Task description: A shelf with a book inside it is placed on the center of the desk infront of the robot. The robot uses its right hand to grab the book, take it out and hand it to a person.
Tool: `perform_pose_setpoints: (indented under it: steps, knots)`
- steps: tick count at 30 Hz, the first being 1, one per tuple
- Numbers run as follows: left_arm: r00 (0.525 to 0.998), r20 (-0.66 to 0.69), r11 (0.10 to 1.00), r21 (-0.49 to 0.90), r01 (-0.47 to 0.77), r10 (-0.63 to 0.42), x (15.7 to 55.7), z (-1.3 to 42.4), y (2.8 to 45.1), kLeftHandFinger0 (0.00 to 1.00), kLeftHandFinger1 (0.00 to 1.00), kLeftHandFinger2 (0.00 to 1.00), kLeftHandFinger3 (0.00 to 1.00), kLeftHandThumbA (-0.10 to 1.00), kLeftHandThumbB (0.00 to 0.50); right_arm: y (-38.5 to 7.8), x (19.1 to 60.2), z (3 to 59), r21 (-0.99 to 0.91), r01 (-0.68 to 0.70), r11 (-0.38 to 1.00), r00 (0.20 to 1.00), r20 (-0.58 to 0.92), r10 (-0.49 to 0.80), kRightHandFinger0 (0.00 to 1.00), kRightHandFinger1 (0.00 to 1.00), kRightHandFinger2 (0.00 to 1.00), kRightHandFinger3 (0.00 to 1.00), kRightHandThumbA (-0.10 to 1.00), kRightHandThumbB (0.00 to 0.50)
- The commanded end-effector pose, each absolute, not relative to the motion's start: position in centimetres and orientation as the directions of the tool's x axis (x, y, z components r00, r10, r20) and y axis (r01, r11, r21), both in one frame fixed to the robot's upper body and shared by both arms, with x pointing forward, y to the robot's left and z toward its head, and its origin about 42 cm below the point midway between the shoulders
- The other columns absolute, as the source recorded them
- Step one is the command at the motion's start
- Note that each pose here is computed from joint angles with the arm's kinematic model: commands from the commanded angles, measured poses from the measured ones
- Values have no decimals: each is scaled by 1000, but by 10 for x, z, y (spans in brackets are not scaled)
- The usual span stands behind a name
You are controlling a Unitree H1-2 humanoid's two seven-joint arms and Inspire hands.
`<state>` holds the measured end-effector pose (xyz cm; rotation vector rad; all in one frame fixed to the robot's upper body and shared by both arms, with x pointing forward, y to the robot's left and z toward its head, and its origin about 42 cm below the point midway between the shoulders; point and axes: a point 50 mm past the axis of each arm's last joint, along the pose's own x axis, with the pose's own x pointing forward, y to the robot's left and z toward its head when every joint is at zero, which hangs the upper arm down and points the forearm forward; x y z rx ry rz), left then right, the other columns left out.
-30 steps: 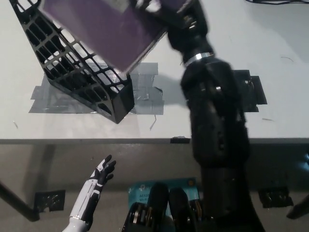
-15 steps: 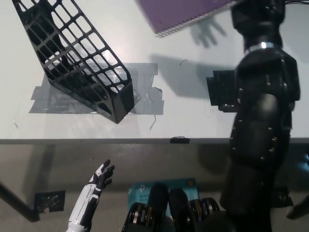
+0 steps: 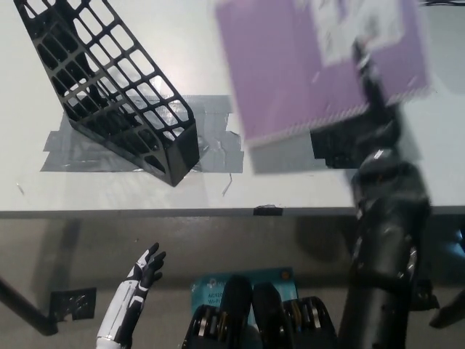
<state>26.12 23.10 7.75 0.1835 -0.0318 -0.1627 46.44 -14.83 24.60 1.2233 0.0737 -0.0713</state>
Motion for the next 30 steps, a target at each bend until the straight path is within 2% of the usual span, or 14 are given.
perform_pose_setpoints:
  steps: [1, 3, 5, 7, 9, 17, 18, 19, 20, 21, 22, 26, 28, 30]
  knots:
    - [982, 77, 968, 194, 156, -174, 261, 89, 238, 1000, 1000, 1000, 1000, 980, 226, -111, 472, 187, 930, 228, 289, 962, -261, 81, 0, 0, 0, 159, 861, 0]
    - [982, 77, 968, 195, 155, -173, 260, 88, 239, 1000, 1000, 1000, 1000, 978, 228, -109, 474, 170, 920, 270, 285, 949, -304, 83, 0, 0, 0, 290, 854, 0]
    - [983, 75, 969, 196, 153, -170, 260, 88, 238, 1000, 1000, 1000, 1000, 977, 230, -107, 475, 163, 917, 295, 269, 941, -328, 83, 0, 0, 7, 358, 840, 0]
    - [983, 73, 968, 198, 152, -169, 260, 88, 238, 1000, 1000, 1000, 1000, 977, 233, -106, 477, 160, 921, 302, 248, 938, -333, 95, 0, 0, 0, 322, 850, 0]
    - [982, 75, 967, 203, 153, -171, 260, 88, 238, 1000, 1000, 1000, 1000, 984, 225, -103, 479, 156, 932, 295, 213, 938, -324, 119, 0, 0, 0, 339, 942, 0]
    - [983, 78, 969, 200, 146, -164, 259, 88, 239, 1000, 1000, 1000, 1000, 980, 222, -93, 479, 152, 927, 315, 203, 930, -344, 128, 0, 0, 71, 351, 1000, 23]
    - [983, 84, 969, 199, 145, -165, 259, 88, 239, 1000, 1000, 1000, 1000, 977, 215, -93, 478, 152, 926, 315, 206, 932, -343, 115, 0, 0, 114, 404, 1000, 45]
    - [983, 85, 969, 198, 146, -166, 260, 88, 239, 1000, 1000, 1000, 1000, 975, 214, -93, 478, 153, 927, 311, 210, 935, -338, 105, 0, 46, 224, 515, 1000, 91]
    - [982, 82, 969, 197, 149, -168, 258, 88, 239, 1000, 1000, 1000, 1000, 976, 214, -96, 473, 156, 963, 191, 192, 972, -213, 99, 749, 922, 1000, 1000, 1000, 270]
    - [982, 82, 969, 197, 149, -168, 259, 88, 239, 1000, 1000, 1000, 1000, 977, 215, -98, 471, 160, 977, 105, 184, 986, -126, 107, 1000, 1000, 1000, 1000, 1000, 310]
    - [982, 82, 969, 197, 149, -168, 260, 89, 238, 1000, 1000, 1000, 1000, 977, 217, -100, 470, 165, 984, 21, 176, 992, -42, 119, 1000, 1000, 1000, 1000, 1000, 320]
    - [982, 91, 968, 204, 144, -165, 261, 90, 239, 1000, 1000, 1000, 1000, 996, 221, -111, 462, 208, 916, -265, 300, 962, 228, 153, 1000, 1000, 1000, 1000, 1000, 480]
    - [982, 92, 968, 206, 143, -165, 261, 91, 239, 1000, 1000, 1000, 1000, 996, 221, -113, 460, 214, 905, -293, 310, 954, 256, 156, 1000, 1000, 1000, 1000, 1000, 480]
    - [982, 97, 967, 213, 142, -165, 262, 92, 241, 1000, 1000, 1000, 1000, 999, 212, -131, 439, 258, 829, -448, 335, 894, 415, 168, 1000, 1000, 1000, 1000, 988, 493]
